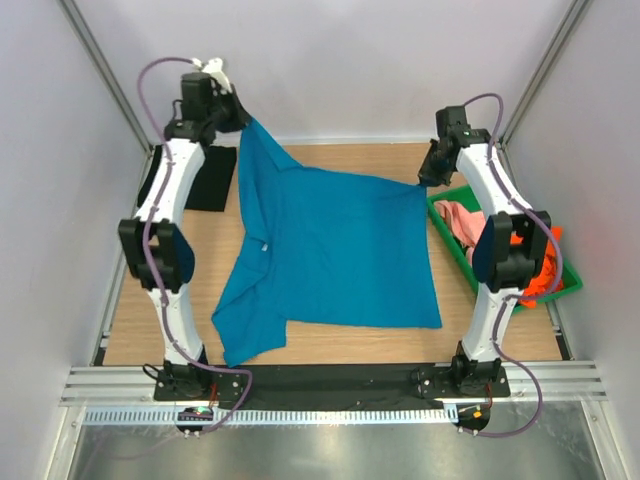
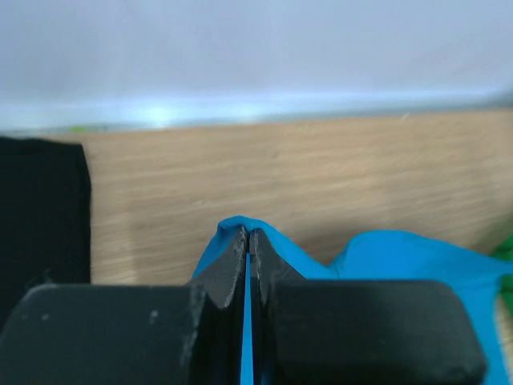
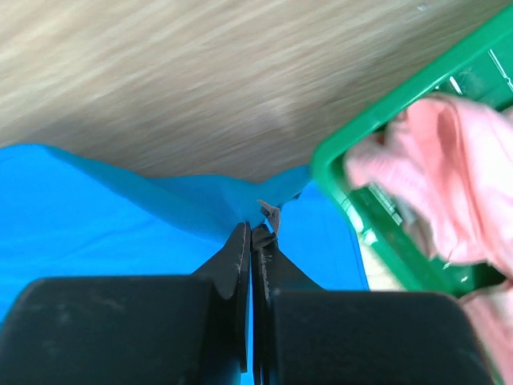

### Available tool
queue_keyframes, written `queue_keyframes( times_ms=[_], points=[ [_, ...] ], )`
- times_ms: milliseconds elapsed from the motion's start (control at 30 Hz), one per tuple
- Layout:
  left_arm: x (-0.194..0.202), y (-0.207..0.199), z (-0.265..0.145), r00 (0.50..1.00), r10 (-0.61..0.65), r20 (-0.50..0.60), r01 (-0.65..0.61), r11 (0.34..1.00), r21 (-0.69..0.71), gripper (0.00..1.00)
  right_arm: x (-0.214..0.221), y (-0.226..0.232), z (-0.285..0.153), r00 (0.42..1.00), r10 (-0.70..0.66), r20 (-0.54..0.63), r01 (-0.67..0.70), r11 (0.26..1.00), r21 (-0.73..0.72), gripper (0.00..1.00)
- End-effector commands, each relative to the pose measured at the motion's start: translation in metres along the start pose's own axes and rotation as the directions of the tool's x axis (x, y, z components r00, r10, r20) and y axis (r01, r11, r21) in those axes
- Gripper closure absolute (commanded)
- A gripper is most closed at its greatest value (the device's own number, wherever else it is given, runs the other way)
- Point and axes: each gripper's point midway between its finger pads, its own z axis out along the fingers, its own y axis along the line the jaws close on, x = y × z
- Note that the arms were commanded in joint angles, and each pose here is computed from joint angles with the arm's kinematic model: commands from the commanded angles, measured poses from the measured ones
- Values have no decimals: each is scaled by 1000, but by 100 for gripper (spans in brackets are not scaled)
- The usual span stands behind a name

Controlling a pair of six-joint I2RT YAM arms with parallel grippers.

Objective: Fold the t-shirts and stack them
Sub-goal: Flatten the tshirt out

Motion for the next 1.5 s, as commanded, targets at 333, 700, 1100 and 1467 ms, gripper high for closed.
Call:
queue_keyframes(
  times_ms=[333,700,1100,1467],
  points=[
    [-210,-66,-334,723,-145,676,36,984,173,100,40,85,-328,926,-10,377,223,819,-528,99],
    [-205,-69,-522,494,208,844,13,969,-246,100,76,45,-471,882,41,470,304,713,-632,99],
    [-223,-44,-493,531,277,801,20,941,-338,100,71,38,-423,914,49,402,199,811,-551,99],
    [-250,-41,-453,544,220,810,-2,965,-261,100,49,59,-414,897,31,441,241,801,-548,99]
  ],
)
